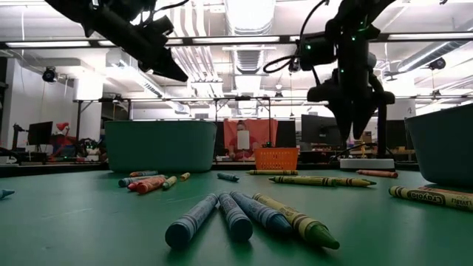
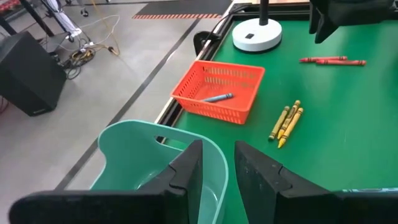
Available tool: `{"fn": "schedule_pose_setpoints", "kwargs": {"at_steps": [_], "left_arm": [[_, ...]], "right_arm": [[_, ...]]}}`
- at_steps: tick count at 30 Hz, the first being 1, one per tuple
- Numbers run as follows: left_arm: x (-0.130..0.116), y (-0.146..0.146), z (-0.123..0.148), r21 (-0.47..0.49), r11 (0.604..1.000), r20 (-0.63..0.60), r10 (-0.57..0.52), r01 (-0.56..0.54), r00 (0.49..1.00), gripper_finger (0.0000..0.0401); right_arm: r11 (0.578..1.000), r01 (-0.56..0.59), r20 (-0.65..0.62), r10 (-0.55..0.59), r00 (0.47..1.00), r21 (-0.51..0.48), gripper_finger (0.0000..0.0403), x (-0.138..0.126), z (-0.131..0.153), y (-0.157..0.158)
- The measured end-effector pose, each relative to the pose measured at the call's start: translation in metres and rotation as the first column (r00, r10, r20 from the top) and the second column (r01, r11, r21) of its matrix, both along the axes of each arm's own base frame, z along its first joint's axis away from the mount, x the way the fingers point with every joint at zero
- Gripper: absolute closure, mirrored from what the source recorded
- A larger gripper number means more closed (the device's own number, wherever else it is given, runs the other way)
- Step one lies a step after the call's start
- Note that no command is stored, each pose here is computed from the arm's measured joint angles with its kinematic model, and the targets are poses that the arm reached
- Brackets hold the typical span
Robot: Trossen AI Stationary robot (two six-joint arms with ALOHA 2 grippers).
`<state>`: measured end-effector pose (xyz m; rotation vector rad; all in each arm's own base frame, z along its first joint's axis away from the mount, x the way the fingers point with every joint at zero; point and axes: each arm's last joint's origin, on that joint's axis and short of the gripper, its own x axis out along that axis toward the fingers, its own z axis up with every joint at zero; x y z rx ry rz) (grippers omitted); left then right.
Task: Sort crayons
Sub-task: Put the orange crayon into the green bin
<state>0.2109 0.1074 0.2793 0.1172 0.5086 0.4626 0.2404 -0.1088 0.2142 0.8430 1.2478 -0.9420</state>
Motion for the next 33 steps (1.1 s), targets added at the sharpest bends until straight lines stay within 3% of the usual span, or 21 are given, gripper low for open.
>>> {"fn": "schedule_pose_setpoints", "kwargs": {"at_steps": [8, 22, 33], "left_arm": [[0.0, 0.0, 0.0, 0.0, 1.0, 0.0, 0.0, 0.0, 1.0, 0.0326], [0.0, 0.0, 0.0, 0.0, 1.0, -0.001, 0.001, -0.001, 1.0, 0.0326], [0.001, 0.001, 0.003, 0.016, 1.0, 0.033, 0.0, -0.001, 0.999, 0.0326]], "right_arm": [[0.998, 0.061, -0.02, -0.061, 0.998, 0.01, 0.0271, -0.009, -0.023, 0.003], [0.993, 0.097, 0.017, -0.096, 0.995, -0.063, 0.0274, -0.018, -0.054, 0.001], [0.992, 0.103, 0.037, -0.101, 0.994, -0.07, 0.0277, -0.022, -0.065, 0.001]]}}
